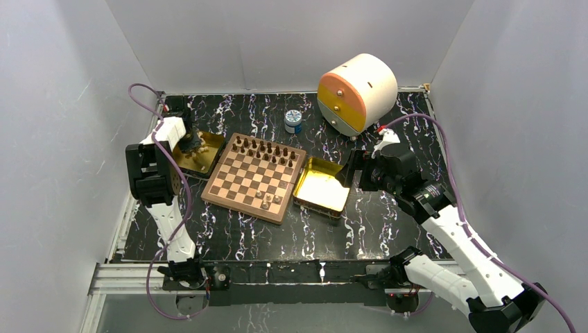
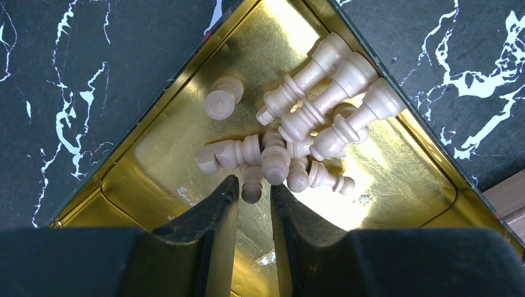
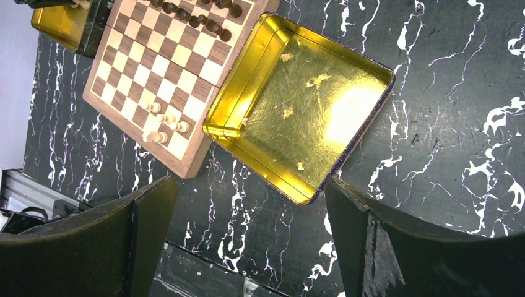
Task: Set up the chess pieces on the board
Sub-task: Pick up the chess piece from the storage box, then place the chess piece on the chessboard, then pick up the chess piece from the storage box.
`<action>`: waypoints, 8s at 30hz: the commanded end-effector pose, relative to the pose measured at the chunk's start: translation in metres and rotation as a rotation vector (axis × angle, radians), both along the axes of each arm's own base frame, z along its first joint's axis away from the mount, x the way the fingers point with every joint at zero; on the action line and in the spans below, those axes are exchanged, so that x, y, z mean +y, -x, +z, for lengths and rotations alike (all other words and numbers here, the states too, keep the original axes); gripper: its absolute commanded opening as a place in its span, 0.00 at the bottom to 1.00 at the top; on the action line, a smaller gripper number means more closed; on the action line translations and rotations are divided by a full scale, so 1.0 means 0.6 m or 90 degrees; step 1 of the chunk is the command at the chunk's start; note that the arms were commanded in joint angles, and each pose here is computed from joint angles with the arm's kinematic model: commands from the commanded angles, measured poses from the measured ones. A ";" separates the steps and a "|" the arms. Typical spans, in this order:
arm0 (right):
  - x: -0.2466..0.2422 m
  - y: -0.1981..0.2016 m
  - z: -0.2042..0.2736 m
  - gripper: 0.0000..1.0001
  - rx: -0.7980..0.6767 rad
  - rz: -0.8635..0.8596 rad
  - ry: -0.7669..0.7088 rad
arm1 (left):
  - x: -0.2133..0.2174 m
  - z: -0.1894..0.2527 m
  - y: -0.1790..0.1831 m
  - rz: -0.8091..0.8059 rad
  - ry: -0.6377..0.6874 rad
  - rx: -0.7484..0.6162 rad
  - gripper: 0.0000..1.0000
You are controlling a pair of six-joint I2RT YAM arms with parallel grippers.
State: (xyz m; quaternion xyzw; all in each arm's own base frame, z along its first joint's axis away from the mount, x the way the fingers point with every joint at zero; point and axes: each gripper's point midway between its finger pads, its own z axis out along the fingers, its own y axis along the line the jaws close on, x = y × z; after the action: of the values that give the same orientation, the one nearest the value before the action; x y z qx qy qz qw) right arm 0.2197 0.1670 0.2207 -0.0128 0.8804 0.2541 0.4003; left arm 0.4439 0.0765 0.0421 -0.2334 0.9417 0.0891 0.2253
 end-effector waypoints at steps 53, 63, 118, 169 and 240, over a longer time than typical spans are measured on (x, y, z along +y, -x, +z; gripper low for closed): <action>-0.009 0.000 0.041 0.99 -0.041 -0.018 -0.024 | -0.188 0.204 0.102 -0.226 0.011 -0.059 0.09; -0.001 -0.006 0.039 0.99 -0.036 -0.010 -0.025 | -0.275 0.184 0.198 -0.300 0.044 -0.036 0.09; 0.012 -0.012 0.031 0.99 -0.027 0.004 -0.030 | -0.401 0.041 0.286 -0.390 0.052 0.043 0.09; 0.011 -0.007 0.030 0.99 -0.029 0.005 -0.037 | -0.376 0.028 0.293 -0.375 -0.009 0.057 0.20; 0.035 0.006 0.039 0.99 -0.038 0.046 -0.093 | -0.032 0.096 0.001 -0.009 -0.020 -0.084 0.25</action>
State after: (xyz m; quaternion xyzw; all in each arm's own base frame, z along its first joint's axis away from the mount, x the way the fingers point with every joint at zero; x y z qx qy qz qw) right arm 0.2085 0.1838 0.2341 -0.0185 0.8603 0.3200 0.3963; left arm 0.4242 0.0565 0.0902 -0.2157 0.9370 0.0929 0.2588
